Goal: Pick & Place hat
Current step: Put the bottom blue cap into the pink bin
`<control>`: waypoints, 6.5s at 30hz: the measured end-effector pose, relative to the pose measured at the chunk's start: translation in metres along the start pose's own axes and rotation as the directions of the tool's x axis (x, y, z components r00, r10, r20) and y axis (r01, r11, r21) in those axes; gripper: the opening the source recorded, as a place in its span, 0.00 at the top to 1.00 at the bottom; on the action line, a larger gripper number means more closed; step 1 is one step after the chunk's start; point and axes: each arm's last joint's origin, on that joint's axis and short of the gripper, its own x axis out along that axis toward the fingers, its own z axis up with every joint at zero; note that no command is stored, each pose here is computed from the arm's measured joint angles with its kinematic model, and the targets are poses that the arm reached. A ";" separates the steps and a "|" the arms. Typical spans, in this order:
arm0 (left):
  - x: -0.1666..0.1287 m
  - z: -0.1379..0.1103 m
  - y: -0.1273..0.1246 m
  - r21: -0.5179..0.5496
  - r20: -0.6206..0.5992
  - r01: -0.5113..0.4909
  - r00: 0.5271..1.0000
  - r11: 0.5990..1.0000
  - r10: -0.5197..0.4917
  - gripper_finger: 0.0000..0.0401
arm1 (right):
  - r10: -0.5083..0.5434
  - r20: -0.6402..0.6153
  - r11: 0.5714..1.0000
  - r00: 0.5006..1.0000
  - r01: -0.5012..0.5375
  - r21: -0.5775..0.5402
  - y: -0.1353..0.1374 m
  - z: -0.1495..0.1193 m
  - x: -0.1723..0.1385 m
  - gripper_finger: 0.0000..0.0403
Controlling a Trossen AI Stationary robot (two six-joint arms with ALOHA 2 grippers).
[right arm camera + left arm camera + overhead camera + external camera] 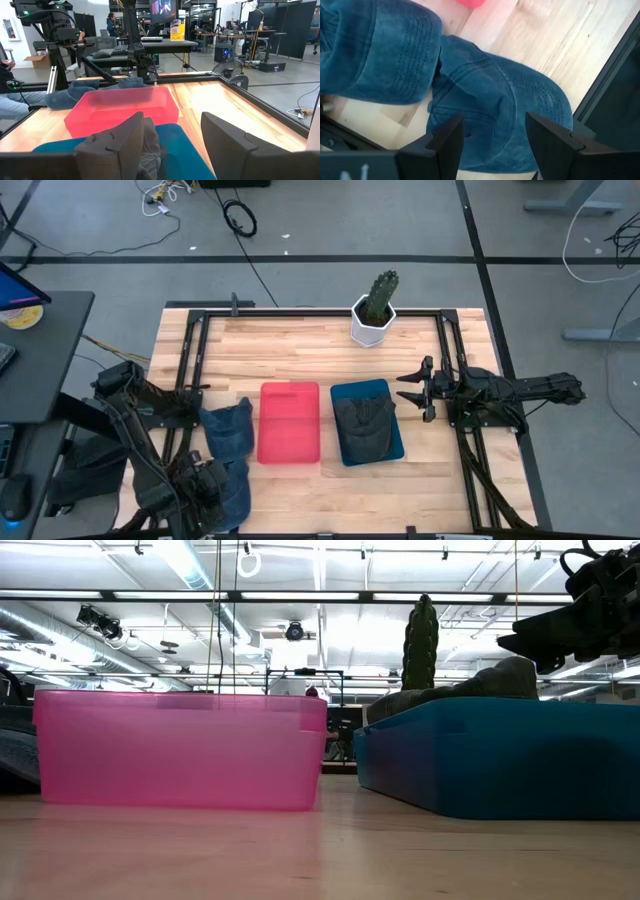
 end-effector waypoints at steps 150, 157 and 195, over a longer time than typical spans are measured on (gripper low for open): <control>0.078 -0.008 -0.017 0.270 -0.170 0.120 0.983 0.955 -0.075 0.42 | 0.000 0.000 1.000 1.000 0.000 0.000 0.000 0.000 0.000 0.49; 0.079 -0.002 -0.023 0.321 -0.246 0.219 0.959 0.921 -0.142 0.88 | 0.000 0.001 1.000 1.000 0.000 0.000 0.000 0.000 0.000 0.49; 0.025 0.214 0.026 0.580 0.128 -0.115 0.991 0.806 0.049 0.98 | 0.000 0.000 1.000 1.000 0.000 0.000 0.000 0.000 0.000 0.49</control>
